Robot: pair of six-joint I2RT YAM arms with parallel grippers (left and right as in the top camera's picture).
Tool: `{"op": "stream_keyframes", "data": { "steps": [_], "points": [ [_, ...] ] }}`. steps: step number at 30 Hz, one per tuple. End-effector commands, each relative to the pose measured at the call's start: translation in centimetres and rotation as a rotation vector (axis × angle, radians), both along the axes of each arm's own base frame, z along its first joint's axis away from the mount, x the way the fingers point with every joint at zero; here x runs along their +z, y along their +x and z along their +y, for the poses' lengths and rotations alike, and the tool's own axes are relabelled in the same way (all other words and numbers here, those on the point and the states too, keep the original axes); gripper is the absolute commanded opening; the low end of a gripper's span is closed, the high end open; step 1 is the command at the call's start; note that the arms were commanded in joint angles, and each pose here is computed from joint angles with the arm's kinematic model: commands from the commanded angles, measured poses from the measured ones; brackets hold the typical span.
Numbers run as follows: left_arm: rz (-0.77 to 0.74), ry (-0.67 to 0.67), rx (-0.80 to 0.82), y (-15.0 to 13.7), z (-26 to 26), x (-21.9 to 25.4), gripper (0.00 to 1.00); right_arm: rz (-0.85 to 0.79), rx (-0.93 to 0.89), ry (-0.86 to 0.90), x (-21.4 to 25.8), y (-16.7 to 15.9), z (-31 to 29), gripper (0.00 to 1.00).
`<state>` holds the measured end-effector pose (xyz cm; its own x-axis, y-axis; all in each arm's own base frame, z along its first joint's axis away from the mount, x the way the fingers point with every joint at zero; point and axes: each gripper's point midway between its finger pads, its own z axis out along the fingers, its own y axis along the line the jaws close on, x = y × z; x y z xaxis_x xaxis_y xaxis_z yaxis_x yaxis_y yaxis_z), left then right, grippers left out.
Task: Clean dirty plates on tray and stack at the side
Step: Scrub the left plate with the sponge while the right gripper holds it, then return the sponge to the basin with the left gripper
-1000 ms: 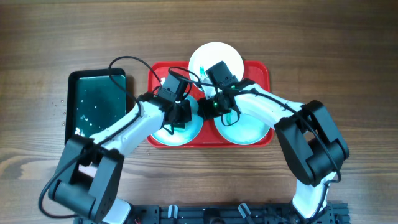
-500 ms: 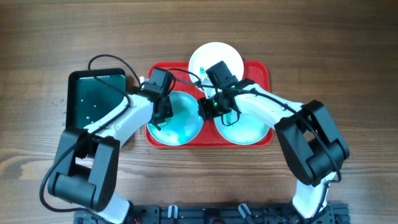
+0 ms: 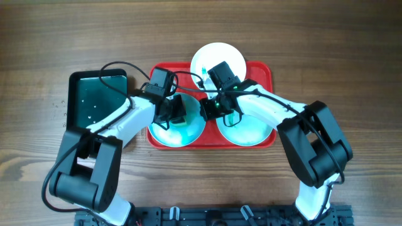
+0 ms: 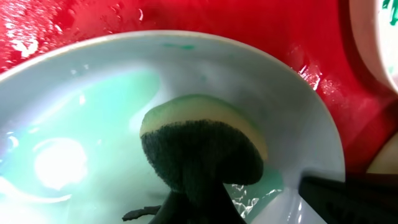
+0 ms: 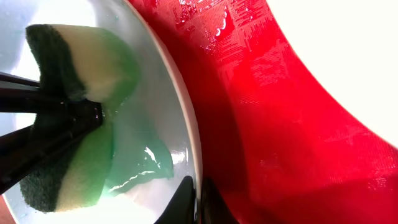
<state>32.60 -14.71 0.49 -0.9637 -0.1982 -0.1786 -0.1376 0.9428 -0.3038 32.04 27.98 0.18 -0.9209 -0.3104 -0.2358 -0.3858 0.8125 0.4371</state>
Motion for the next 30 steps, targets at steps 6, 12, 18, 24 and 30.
{"op": "stream_keyframes", "data": {
  "steps": [6,12,18,24,30],
  "points": [
    [-0.063,0.499,0.195,-1.4,9.9,2.6,0.04,0.028,-0.056,-0.064,-1.8,-0.1,-0.9,0.04],
    [-0.073,0.015,0.068,-1.8,1.2,5.1,0.04,0.025,-0.056,-0.062,-1.8,0.0,-0.8,0.05],
    [0.041,0.093,0.087,-3.9,1.5,0.0,0.04,0.026,-0.059,-0.066,-1.8,0.0,-0.9,0.04],
    [-0.028,0.443,0.175,-3.6,8.0,0.6,0.04,0.033,-0.078,-0.072,-1.9,0.0,-1.0,0.04],
    [-0.316,0.246,0.350,-1.0,8.1,11.1,0.04,0.033,-0.078,-0.072,-1.9,0.0,-1.0,0.04]
  ]
}}
